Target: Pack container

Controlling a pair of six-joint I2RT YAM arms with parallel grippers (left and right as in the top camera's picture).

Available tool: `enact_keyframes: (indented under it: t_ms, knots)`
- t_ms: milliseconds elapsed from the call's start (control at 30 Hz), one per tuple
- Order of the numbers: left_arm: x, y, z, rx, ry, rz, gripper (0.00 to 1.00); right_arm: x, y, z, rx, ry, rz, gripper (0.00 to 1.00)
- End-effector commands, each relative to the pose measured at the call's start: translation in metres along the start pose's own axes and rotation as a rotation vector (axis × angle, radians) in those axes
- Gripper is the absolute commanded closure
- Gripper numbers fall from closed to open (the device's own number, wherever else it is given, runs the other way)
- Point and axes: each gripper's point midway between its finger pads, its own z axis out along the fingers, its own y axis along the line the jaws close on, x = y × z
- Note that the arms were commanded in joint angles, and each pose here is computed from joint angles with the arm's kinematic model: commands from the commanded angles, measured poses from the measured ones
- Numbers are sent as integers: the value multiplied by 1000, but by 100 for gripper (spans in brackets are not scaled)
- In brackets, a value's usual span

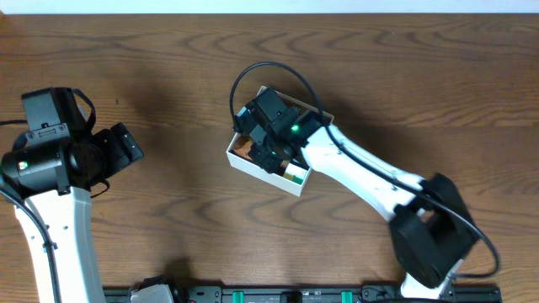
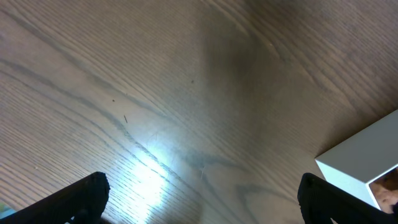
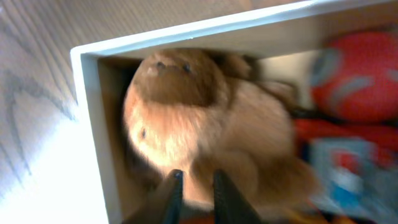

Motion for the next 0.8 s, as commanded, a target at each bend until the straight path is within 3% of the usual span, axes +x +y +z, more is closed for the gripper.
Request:
enact_keyframes:
  t_ms: [0, 100, 167, 300, 433, 500, 600, 667, 767]
  knots:
    - [-5, -1, -6, 4, -23, 19, 2, -14, -12, -48, 102, -87, -16, 72]
    - [-5, -1, -6, 4, -24, 35, 2, -18, -18, -78, 143, -131, -10, 59]
    - [-5, -1, -6, 4, -25, 53, 2, -21, -22, -96, 168, -167, 0, 56]
    - [-6, -2, -6, 5, -27, 72, 2, -18, -56, -133, 286, -246, 270, 68]
    - [-7, -11, -7, 23, -39, 132, 2, 4, -104, -163, 402, -300, 625, 51]
    - [-6, -18, -7, 35, -43, 172, 2, 12, -116, -166, 379, -297, 689, 43]
    - [-5, -26, -8, 48, -48, 216, 2, 38, -127, -157, 325, -212, 810, 58]
    - [-4, -28, -8, 52, -47, 226, 2, 60, -134, -147, 342, -129, 892, 83]
    - [-4, -29, -8, 52, -46, 226, 2, 87, -143, -122, 356, -14, 963, 93]
